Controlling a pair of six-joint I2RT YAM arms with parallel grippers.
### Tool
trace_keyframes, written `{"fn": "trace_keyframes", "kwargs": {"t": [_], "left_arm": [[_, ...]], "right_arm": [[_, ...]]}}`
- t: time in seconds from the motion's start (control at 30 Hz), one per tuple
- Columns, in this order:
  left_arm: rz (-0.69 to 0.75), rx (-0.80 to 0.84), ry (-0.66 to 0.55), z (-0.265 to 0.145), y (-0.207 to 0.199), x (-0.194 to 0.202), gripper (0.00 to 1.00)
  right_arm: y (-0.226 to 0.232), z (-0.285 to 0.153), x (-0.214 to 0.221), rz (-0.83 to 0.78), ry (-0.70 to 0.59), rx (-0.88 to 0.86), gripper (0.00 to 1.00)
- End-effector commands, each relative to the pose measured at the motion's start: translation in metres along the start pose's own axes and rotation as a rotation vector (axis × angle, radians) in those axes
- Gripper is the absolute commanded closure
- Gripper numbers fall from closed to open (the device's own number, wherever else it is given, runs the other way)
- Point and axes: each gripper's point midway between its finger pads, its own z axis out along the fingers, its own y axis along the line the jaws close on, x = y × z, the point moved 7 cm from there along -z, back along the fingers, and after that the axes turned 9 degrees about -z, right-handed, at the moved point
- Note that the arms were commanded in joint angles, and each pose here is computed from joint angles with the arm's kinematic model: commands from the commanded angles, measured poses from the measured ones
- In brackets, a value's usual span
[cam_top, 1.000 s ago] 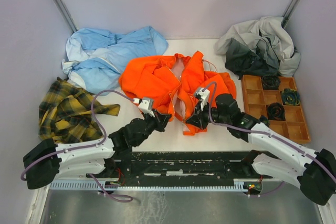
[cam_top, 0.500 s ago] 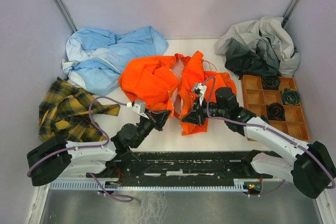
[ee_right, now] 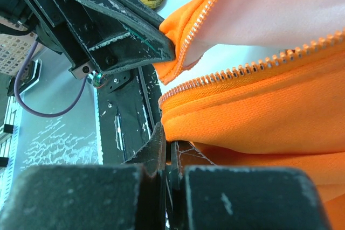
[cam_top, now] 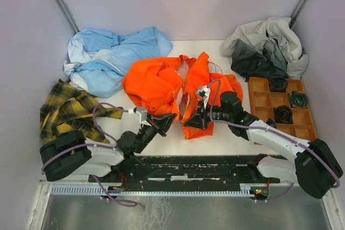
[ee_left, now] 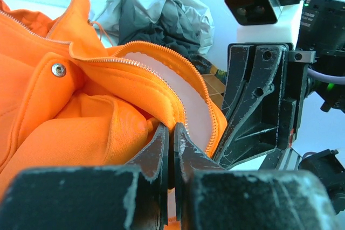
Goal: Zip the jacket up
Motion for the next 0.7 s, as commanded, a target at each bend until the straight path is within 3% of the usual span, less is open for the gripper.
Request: {"fn": "trace_keyframes", "kwargs": {"t": [0.0, 0.2, 0.37, 0.53, 0.67], "left_arm": [[0.057, 0.162, -0.12, 0.005, -0.023, -0.023, 0.97], [0.126, 0.223, -0.141, 0.001, -0.026, -0.024, 0.97], [0.117, 0.136, -0.1, -0.007, -0.012, -0.018, 0.97], [0.081, -0.106, 0.158, -0.009, 0.013, 0.013, 0.97], [0.029, -0.243, 0.246, -0.025, 0.026, 0.022, 0.97]], "right_arm": [[0.007, 0.001, -0.018, -0.057, -0.088, -0.064, 1.0], [0.006, 0.003, -0.019, -0.05, -0.092, -0.077, 1.0], [0.001, -0.004, -0.011, -0.055, -0.035, 0.024, 1.0], [-0.006, -0.016, -0.002, -0.047, 0.004, 0.174, 1.0], [-0.013, -0.027, 0.001, -0.057, 0.015, 0.307, 1.0]]}}
